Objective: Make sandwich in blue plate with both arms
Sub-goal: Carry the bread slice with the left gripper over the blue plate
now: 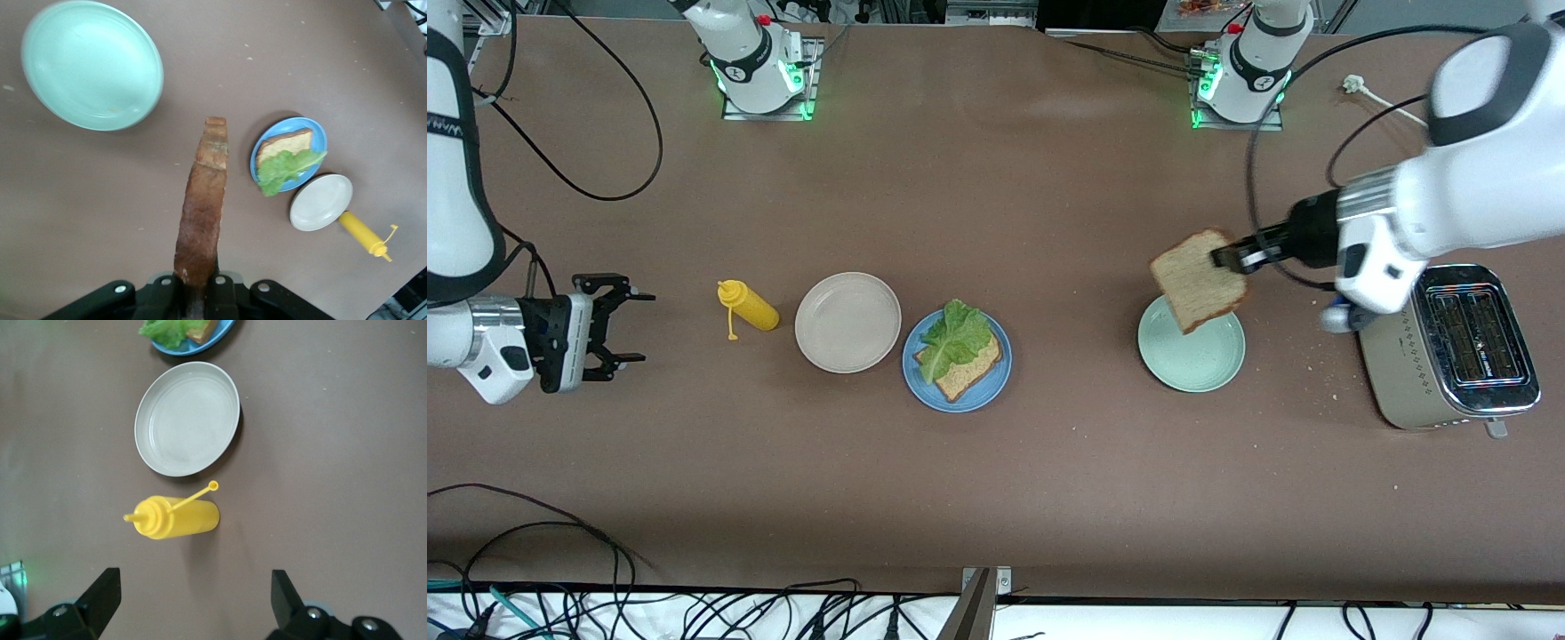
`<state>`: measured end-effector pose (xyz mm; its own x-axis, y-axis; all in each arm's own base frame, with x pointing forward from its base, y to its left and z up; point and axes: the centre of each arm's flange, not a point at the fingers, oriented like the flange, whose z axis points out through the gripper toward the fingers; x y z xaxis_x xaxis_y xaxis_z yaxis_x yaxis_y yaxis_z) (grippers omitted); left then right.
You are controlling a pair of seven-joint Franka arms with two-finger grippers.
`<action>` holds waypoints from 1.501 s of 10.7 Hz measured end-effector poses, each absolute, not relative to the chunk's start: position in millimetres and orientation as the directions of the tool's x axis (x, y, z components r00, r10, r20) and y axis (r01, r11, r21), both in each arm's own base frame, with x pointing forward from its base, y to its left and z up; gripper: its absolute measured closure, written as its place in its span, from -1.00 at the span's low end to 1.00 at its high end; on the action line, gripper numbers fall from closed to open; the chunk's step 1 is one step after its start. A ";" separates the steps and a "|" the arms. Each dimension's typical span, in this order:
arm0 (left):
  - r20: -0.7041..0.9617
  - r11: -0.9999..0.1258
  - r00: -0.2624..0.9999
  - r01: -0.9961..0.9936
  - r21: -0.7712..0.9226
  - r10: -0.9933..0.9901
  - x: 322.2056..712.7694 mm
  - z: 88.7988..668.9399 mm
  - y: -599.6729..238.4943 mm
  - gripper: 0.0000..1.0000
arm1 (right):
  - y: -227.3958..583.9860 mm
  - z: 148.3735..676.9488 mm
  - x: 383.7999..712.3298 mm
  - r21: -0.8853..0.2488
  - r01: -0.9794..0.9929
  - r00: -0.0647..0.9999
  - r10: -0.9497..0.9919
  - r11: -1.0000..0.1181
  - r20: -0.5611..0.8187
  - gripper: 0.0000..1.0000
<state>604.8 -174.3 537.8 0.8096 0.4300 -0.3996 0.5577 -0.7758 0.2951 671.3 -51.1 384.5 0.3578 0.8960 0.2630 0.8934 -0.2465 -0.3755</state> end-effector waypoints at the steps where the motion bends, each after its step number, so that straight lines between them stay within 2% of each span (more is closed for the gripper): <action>1: -0.383 -0.750 0.805 0.576 0.326 0.452 602.1 519.5 -202.5 0.81 | -35.7 402.3 668.5 -0.370 0.874 0.409 0.887 -0.314 0.215 -1.00; 5: -0.322 -0.602 0.786 0.613 0.512 0.528 583.4 454.3 -312.8 0.81 | 26.3 463.8 641.9 -0.302 0.685 0.697 0.717 -0.663 0.011 -1.00; 7: -0.339 -0.579 0.795 0.601 0.552 0.503 569.2 426.0 -362.0 0.81 | 37.7 479.3 631.9 -0.230 0.570 0.812 0.584 -0.789 0.011 -1.00; 9: -0.327 -0.560 0.795 0.596 0.575 0.511 564.4 391.6 -390.5 0.81 | 39.8 495.4 626.4 -0.156 0.384 0.923 0.376 -0.910 0.075 -1.00; 11: -0.285 -0.587 0.801 0.585 0.559 0.527 555.4 345.9 -415.7 0.81 | 43.3 507.8 617.0 -0.126 0.247 0.966 0.234 -0.961 0.111 -1.00; 13: -0.250 -0.621 0.815 0.565 0.543 0.523 541.8 314.2 -440.6 0.81 | 52.1 526.5 601.8 -0.093 0.186 0.980 0.177 -0.978 0.095 -1.00; 16: -0.254 -0.598 0.801 0.580 0.553 0.542 550.6 308.0 -456.5 0.81 | 40.7 569.8 586.3 -0.087 0.157 0.984 0.149 -0.984 0.096 -1.00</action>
<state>550.6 -456.5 308.0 0.8011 0.5418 -0.2543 0.5800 -0.5978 0.5534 586.3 40.7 569.8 0.9842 0.1489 0.0956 0.1573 -0.9837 -0.0872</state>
